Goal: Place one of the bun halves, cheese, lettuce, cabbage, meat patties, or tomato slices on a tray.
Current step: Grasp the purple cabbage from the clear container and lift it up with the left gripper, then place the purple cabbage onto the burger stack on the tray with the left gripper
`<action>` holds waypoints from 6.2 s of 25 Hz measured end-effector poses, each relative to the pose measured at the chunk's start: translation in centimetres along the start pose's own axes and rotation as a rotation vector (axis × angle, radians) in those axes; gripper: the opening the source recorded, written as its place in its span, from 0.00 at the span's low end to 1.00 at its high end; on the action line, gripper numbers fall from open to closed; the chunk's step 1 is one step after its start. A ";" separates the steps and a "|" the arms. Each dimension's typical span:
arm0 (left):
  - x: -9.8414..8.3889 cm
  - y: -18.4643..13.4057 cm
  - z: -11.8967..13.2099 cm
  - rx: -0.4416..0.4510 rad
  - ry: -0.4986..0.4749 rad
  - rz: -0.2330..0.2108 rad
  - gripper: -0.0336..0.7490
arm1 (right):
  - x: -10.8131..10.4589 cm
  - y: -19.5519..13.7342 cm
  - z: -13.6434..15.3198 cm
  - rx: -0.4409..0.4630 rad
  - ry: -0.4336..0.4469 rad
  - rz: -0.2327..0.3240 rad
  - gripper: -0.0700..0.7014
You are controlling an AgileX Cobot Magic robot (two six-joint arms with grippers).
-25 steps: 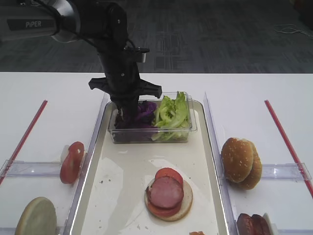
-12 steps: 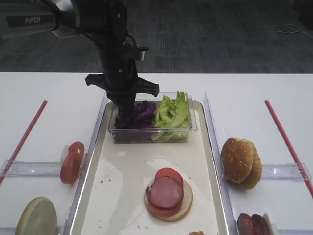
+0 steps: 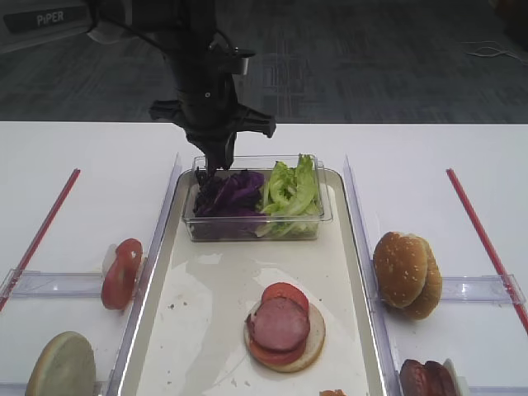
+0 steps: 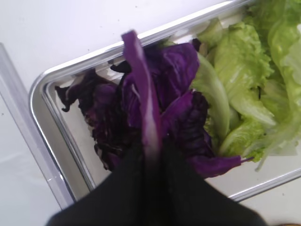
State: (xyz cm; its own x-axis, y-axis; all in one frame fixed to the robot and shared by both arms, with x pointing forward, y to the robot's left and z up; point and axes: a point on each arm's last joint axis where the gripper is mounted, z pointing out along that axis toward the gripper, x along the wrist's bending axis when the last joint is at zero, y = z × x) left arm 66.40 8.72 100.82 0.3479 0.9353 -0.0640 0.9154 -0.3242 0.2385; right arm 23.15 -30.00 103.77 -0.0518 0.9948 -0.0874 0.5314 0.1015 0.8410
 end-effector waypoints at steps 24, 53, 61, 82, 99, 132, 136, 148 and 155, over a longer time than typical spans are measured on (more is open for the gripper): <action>-7.2 -2.0 -4.0 -0.043 -0.087 0.133 0.08 | 0.0 0.0 0.0 0.000 0.000 0.002 0.52; -11.9 -12.2 -4.5 0.163 -0.083 0.302 0.08 | 0.0 0.0 0.0 0.000 0.000 0.004 0.52; -12.9 -14.3 -3.0 0.227 -0.066 0.338 0.08 | 0.0 0.0 0.0 0.000 0.000 0.004 0.52; -13.6 -14.5 -1.2 0.118 -0.120 0.319 0.08 | 0.0 0.0 0.0 0.000 0.000 0.004 0.52; -13.8 -14.4 1.0 0.145 -0.105 0.338 0.08 | 0.0 0.0 0.0 0.000 0.000 0.004 0.52; -13.7 -14.6 1.5 0.170 -0.098 0.336 0.29 | 0.0 0.0 0.0 0.000 0.000 0.000 0.52; -13.7 -14.6 1.5 0.172 -0.098 0.336 0.32 | 0.0 0.0 0.0 0.000 0.000 0.000 0.52; -13.6 -14.5 1.5 0.169 -0.086 0.333 0.48 | 0.0 0.0 0.0 0.000 0.000 0.000 0.52; -13.6 -14.4 1.3 0.172 -0.079 0.332 0.55 | 0.0 0.0 0.0 0.000 0.000 0.000 0.52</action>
State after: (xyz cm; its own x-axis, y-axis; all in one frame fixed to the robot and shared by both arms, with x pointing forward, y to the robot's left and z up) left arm 48.73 0.55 97.02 0.6394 0.7640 -0.0865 0.7687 -0.6328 0.0931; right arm 23.15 -30.00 103.77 -0.0519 0.9948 -0.0876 0.5314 0.1018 0.8410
